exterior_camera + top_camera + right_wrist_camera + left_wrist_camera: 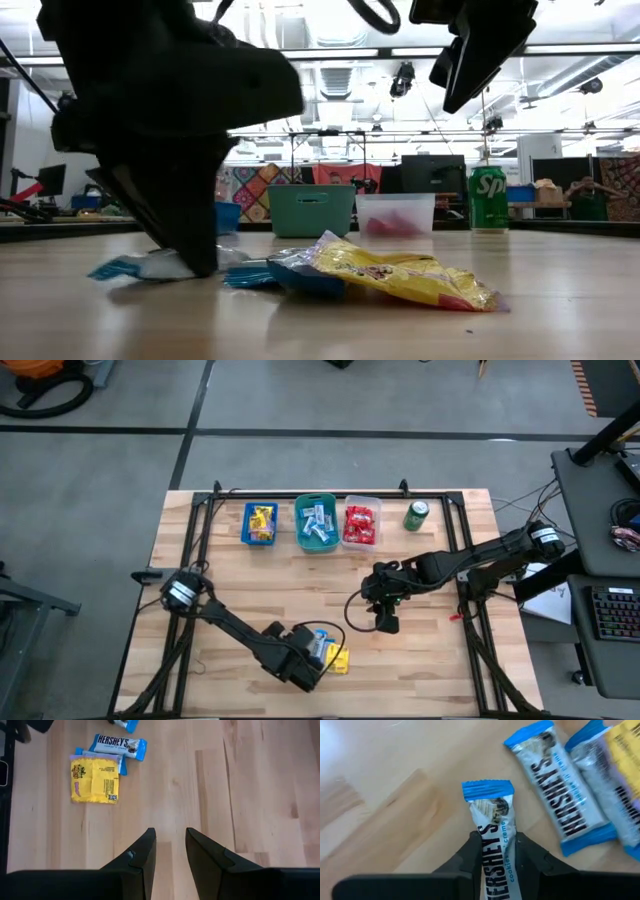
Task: Sort candy
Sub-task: Put the white chocolate bar into the green bin
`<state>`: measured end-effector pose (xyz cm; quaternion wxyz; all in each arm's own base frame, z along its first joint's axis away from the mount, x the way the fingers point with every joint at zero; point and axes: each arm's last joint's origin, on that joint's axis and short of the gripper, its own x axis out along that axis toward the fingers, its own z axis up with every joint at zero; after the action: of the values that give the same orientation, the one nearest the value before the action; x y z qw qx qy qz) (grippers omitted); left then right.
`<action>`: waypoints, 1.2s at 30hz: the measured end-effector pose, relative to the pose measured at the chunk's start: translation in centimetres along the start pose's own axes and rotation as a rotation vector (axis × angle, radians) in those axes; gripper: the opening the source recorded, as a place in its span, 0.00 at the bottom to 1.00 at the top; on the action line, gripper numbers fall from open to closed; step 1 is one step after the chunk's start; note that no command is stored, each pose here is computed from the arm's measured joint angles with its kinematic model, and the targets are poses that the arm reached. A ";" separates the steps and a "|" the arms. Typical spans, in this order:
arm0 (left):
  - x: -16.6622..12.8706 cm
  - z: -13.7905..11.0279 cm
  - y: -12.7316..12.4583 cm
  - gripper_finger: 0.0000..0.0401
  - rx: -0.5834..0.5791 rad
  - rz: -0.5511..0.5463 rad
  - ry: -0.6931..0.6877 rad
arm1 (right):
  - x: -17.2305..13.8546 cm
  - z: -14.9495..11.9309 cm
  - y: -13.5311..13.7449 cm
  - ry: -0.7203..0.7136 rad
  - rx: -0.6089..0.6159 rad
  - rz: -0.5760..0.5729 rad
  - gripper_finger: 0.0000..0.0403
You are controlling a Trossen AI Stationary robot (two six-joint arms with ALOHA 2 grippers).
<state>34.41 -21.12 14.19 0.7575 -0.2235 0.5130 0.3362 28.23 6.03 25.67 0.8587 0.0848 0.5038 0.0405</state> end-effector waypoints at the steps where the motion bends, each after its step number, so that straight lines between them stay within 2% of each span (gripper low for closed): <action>1: -0.2 0.0 0.1 0.14 0.010 0.004 0.003 | 0.0 0.0 0.0 0.000 -0.003 0.000 0.25; 13: -5.4 2.1 2.4 0.06 0.094 0.004 -0.089 | 0.1 -0.1 0.0 0.002 -0.016 -0.002 0.25; 21: -9.3 4.8 4.8 0.01 0.128 -0.015 -0.242 | 0.1 -0.1 -0.1 0.004 -0.028 -0.003 0.25; 25: -10.9 7.2 6.4 0.00 0.168 -0.008 -0.317 | 0.2 -0.2 -0.1 0.006 -0.037 -0.004 0.25; 29: -11.5 10.8 8.4 0.00 0.206 0.036 -0.374 | 0.4 -0.3 -0.1 0.002 -0.047 -0.004 0.25; 33: -11.2 14.7 10.6 0.00 0.246 0.099 -0.412 | 0.5 -0.3 -0.2 -0.001 -0.052 -0.007 0.25; 36: -10.5 17.7 12.3 0.00 0.286 0.134 -0.429 | 0.5 -0.3 -0.3 -0.011 -0.055 -0.058 0.25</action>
<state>33.86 -3.67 30.60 0.8488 -0.0033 0.3965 0.3497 28.16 5.83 25.05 0.8643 0.0467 0.4999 0.0288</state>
